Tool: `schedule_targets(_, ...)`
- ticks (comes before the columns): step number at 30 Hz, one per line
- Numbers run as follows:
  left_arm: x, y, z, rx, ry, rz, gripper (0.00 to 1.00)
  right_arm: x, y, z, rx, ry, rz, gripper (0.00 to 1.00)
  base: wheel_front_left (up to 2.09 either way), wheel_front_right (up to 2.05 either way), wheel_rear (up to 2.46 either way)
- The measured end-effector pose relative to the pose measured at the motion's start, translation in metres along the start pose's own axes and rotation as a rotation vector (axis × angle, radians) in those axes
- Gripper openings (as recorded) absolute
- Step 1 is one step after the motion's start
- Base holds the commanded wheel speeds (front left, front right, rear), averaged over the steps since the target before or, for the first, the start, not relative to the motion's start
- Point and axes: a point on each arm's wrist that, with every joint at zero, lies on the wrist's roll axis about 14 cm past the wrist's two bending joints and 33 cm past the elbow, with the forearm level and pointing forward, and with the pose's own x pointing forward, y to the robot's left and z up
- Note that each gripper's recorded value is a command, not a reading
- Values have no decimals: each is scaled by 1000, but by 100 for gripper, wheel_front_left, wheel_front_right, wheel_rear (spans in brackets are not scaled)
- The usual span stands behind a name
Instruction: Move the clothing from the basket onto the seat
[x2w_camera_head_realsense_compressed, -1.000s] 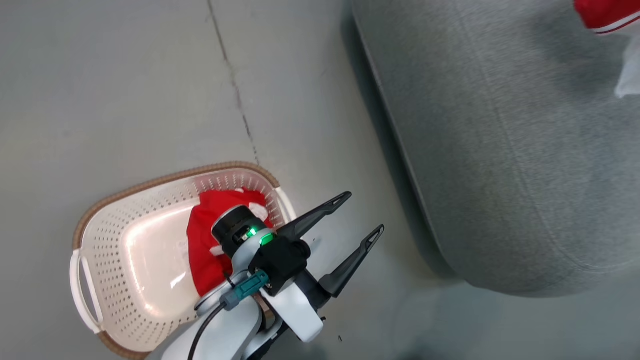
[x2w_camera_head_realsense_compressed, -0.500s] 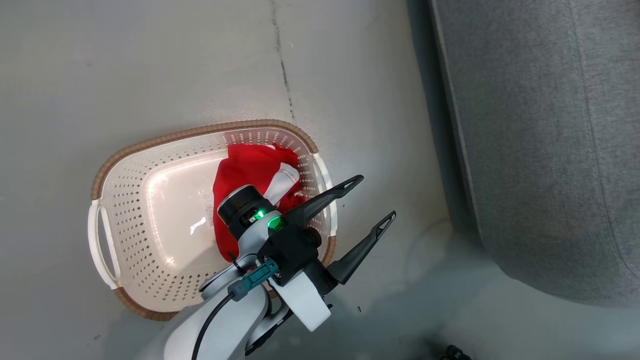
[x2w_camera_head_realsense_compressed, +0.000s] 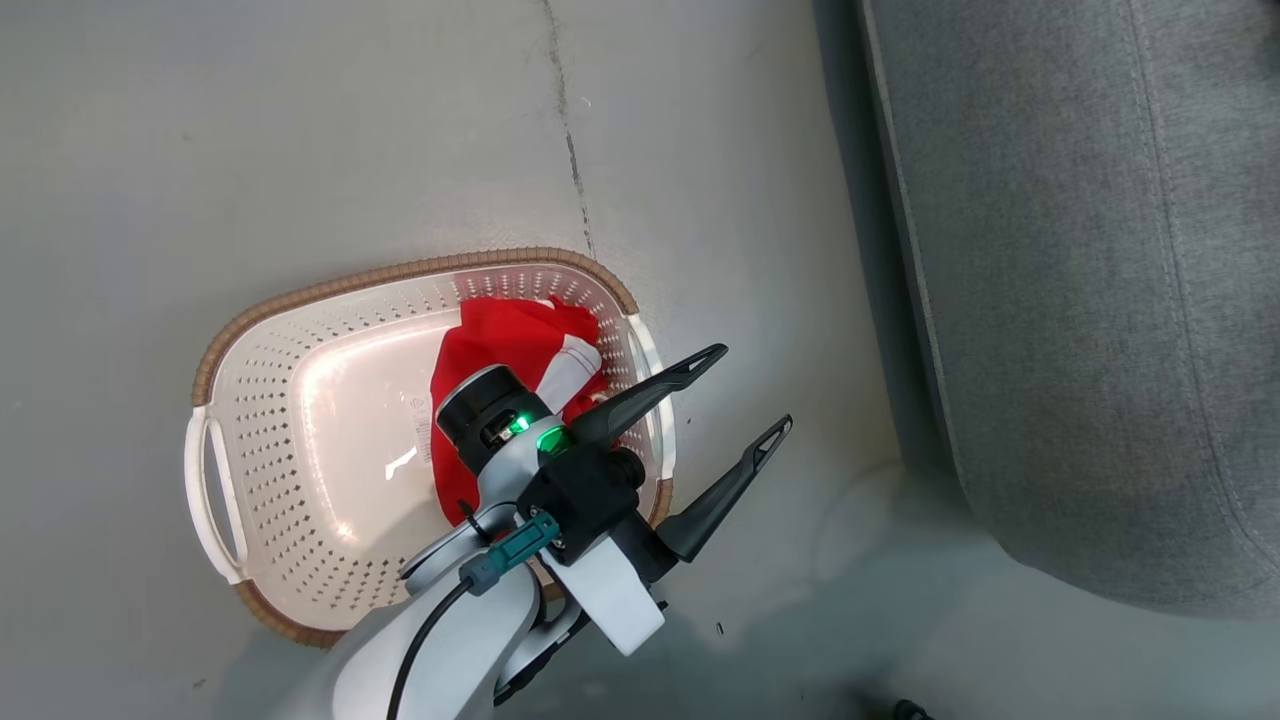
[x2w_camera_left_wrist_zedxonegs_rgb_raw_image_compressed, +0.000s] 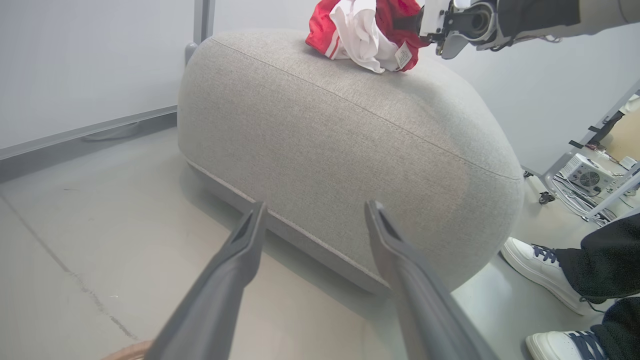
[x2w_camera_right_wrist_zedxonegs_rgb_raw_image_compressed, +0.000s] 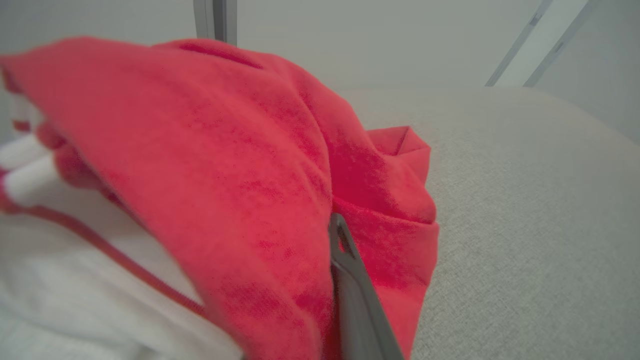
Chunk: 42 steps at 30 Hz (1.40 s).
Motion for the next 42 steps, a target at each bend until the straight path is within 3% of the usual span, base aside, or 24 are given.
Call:
schedule_targets(13,9,-37,50,49,-90,-36,100,-37,-23,13,-39,26,6,100,0,0,0)
schedule_targets(19,2,-59,75,83,-125,-25,100,-62,-18,44,52,-74,48,100,0,0,0)
schedule_targets(22,-5,-70,85,100,-139,-12,100,-78,-3,71,170,-177,103,100,0,0,0)
schedule_targets(34,-52,-79,132,172,-250,154,100,-174,4,152,281,-520,321,100,0,0,0)
schedule_targets(42,-111,-52,154,214,-331,373,100,-234,52,163,328,-646,471,100,0,0,0)
